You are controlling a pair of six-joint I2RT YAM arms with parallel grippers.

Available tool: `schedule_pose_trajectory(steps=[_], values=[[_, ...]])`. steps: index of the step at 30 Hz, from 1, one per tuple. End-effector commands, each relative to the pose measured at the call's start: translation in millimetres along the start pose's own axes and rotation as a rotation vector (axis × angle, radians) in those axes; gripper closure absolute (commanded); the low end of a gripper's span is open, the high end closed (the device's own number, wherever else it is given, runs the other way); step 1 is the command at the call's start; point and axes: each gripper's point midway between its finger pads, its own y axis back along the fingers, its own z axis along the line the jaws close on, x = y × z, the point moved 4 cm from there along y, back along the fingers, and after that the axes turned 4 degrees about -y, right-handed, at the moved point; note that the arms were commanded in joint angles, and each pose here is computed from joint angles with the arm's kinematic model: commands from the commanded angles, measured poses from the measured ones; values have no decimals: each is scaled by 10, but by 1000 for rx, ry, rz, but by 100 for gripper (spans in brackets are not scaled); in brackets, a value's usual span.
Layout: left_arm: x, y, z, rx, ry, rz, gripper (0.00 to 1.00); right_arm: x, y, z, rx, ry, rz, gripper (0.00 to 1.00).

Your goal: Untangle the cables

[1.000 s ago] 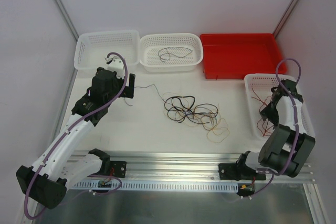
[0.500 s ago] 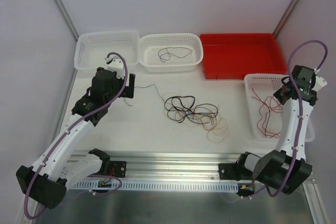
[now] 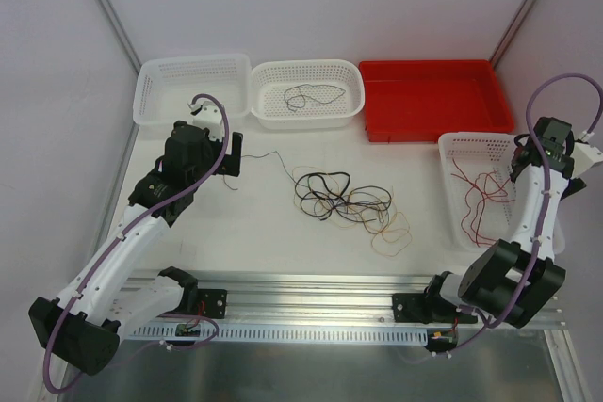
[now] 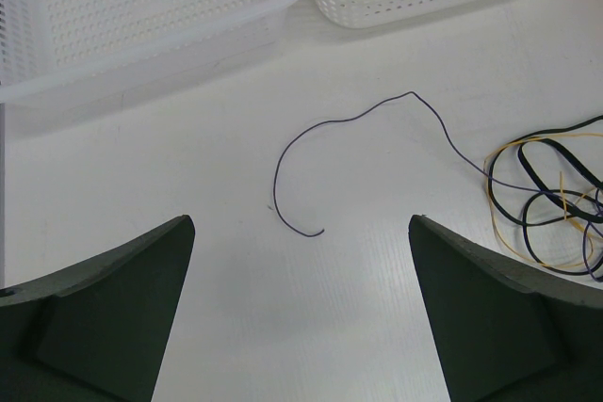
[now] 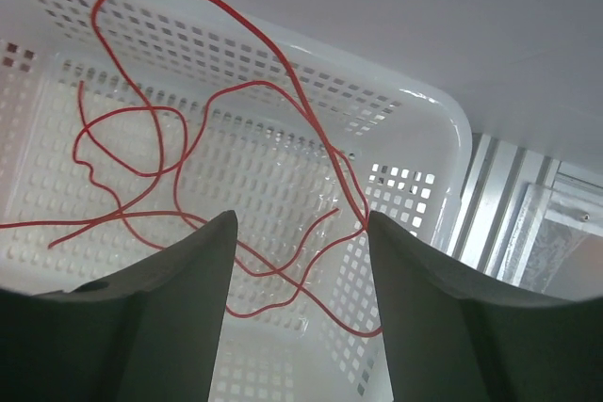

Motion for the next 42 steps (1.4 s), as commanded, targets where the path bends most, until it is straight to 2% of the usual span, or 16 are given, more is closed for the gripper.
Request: schedule_pose_trajectory(steps=[1, 21, 25, 27, 28, 30, 33, 36, 42], values=[[-41, 1, -5, 13, 8, -27, 1, -69, -39, -107, 49, -48, -52, 39], [-47, 8, -3, 13, 9, -30, 1, 198, -516, -150, 157, -15, 74, 52], [-38, 3, -11, 16, 7, -27, 1, 243, -553, -162, 161, -4, 81, 65], [-37, 7, -6, 15, 8, -27, 1, 273, -563, -156, 158, 2, 89, 77], [-37, 7, -6, 15, 8, -27, 1, 285, -573, -137, 145, 9, 96, 90], [-43, 10, -1, 12, 9, -30, 1, 339, -585, -69, 94, 12, 119, 99], [-40, 11, -5, 15, 8, -29, 1, 428, -610, 87, -11, 62, 137, 99], [-40, 11, -2, 13, 7, -29, 1, 603, -612, 320, -164, 116, 212, 99], [-35, -1, -6, 13, 8, -26, 1, 926, -639, 536, -278, 189, 358, 99]])
